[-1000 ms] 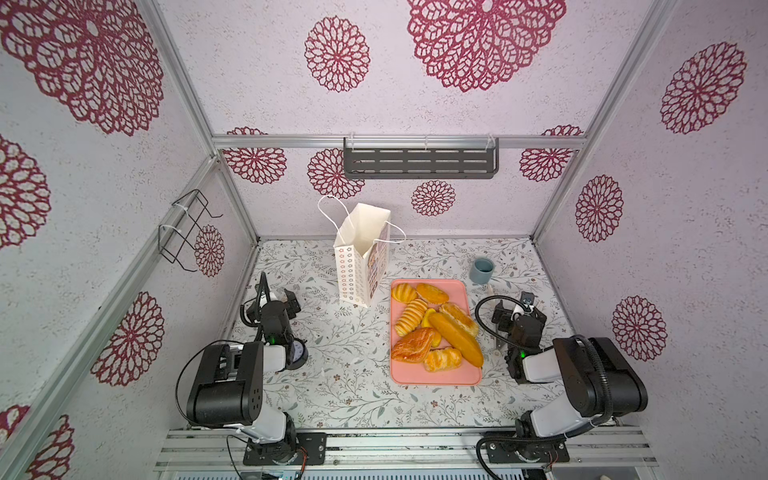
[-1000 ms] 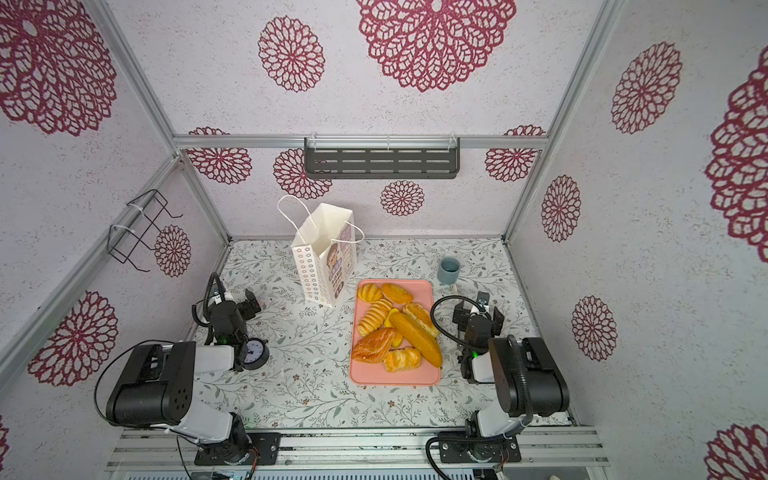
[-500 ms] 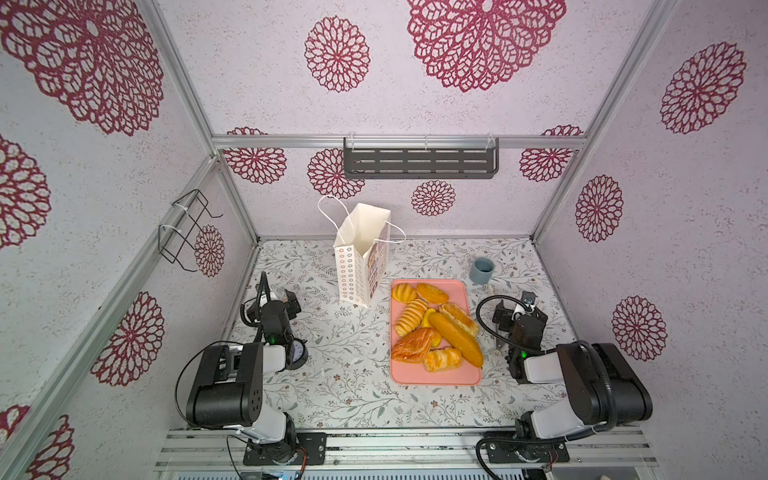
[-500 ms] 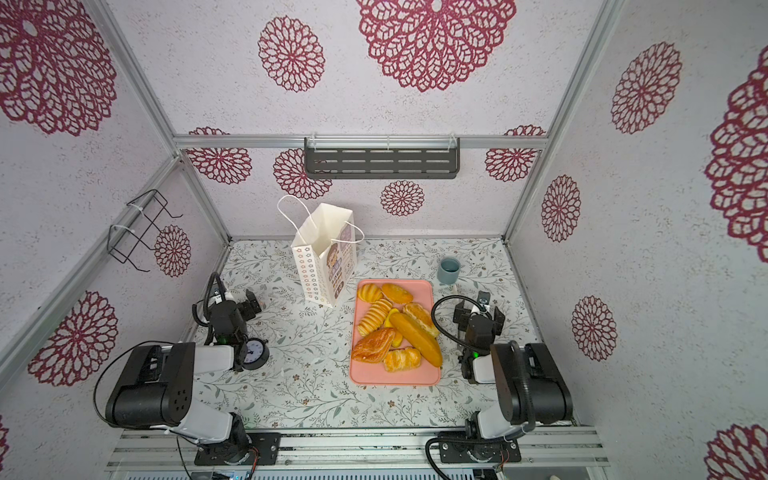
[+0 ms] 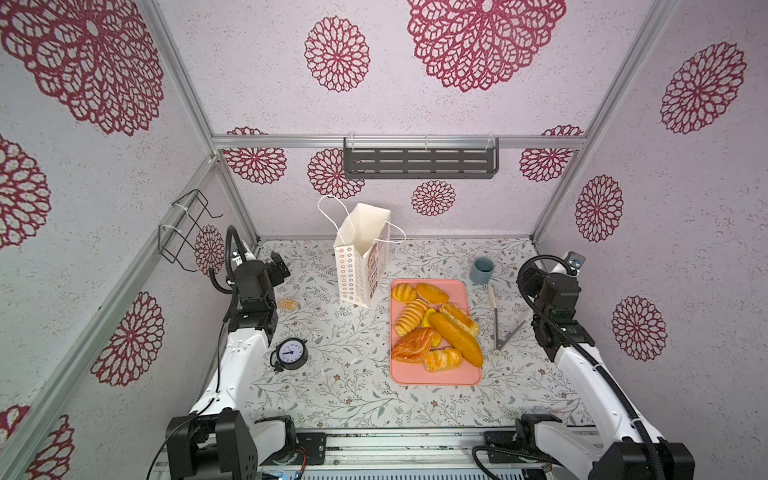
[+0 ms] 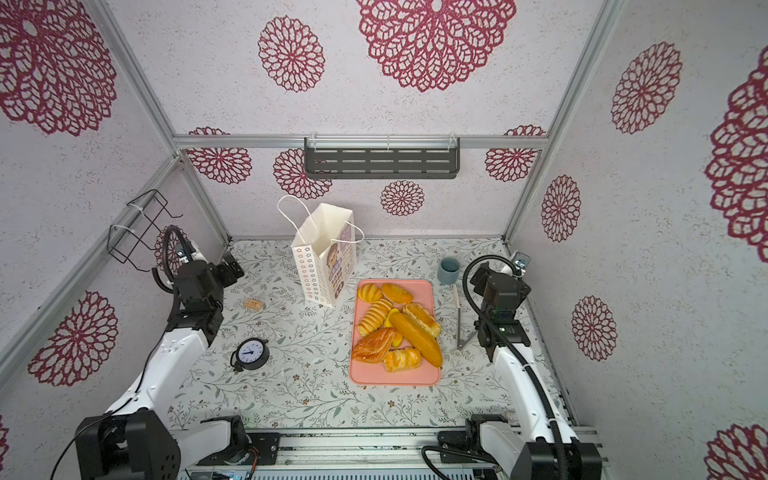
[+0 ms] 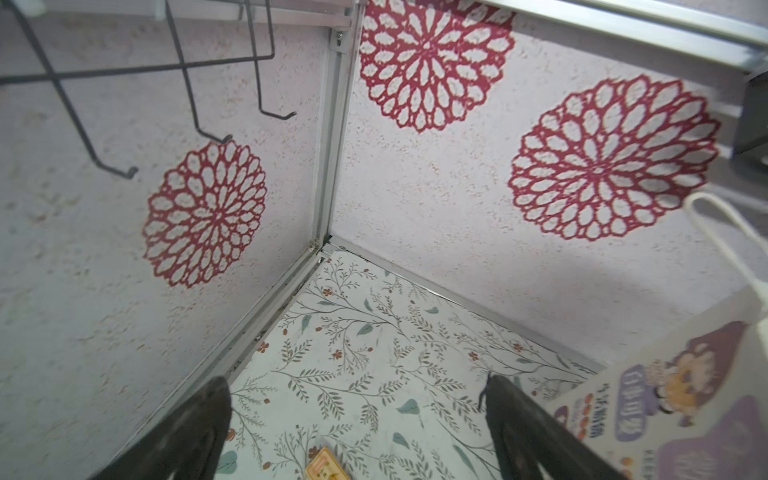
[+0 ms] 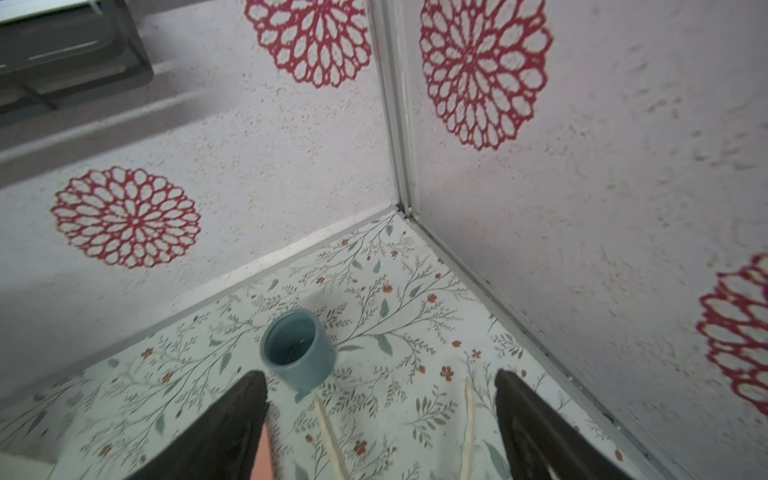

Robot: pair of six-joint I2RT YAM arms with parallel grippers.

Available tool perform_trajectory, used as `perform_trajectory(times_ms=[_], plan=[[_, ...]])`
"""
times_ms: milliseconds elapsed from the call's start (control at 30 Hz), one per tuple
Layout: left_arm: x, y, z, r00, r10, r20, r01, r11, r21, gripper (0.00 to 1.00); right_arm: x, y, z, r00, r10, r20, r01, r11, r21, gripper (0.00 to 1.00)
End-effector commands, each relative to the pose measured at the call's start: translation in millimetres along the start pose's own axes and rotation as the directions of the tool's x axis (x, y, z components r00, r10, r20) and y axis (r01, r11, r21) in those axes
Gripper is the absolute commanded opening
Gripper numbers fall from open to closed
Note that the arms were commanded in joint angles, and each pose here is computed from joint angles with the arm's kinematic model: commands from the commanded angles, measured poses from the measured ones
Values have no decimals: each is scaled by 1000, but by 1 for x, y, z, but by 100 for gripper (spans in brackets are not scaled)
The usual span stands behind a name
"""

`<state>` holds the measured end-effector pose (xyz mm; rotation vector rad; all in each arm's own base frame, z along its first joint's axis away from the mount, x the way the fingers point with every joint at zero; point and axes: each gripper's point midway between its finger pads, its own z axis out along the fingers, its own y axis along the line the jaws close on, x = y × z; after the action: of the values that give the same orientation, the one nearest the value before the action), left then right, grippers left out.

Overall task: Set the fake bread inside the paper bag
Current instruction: 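Reach the left gripper to the bag rim while the right moves toward the tongs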

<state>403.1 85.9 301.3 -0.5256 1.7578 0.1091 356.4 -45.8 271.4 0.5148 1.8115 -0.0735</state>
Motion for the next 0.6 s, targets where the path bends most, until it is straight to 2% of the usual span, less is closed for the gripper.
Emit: perform_trajectory(times_ms=[0, 133, 267, 400, 467, 567], plan=[[21, -22, -12, 966, 1, -259, 27, 994, 104, 95, 45, 13, -23, 961, -18, -276, -12, 994, -108, 80], [-3, -58, -24, 942, 6, -336, 78, 969, 234, 92, 45, 36, -42, 936, -39, -350, -49, 970, -237, 74], [-18, -96, -33, 926, 53, -373, 79, 941, 330, 93, 39, 58, -58, 917, -60, -394, -85, 936, -342, 69], [-8, -137, -32, 896, 136, -422, 44, 920, 391, 94, 40, 67, -66, 888, -61, -455, -119, 927, -355, 62], [-1, -157, -29, 882, 168, -440, 35, 908, 417, 95, 43, 73, -70, 872, -67, -484, -130, 922, -364, 64], [9, -182, -23, 867, 216, -448, 2, 900, 437, 95, 50, 81, -77, 859, -89, -505, -132, 913, -385, 71]])
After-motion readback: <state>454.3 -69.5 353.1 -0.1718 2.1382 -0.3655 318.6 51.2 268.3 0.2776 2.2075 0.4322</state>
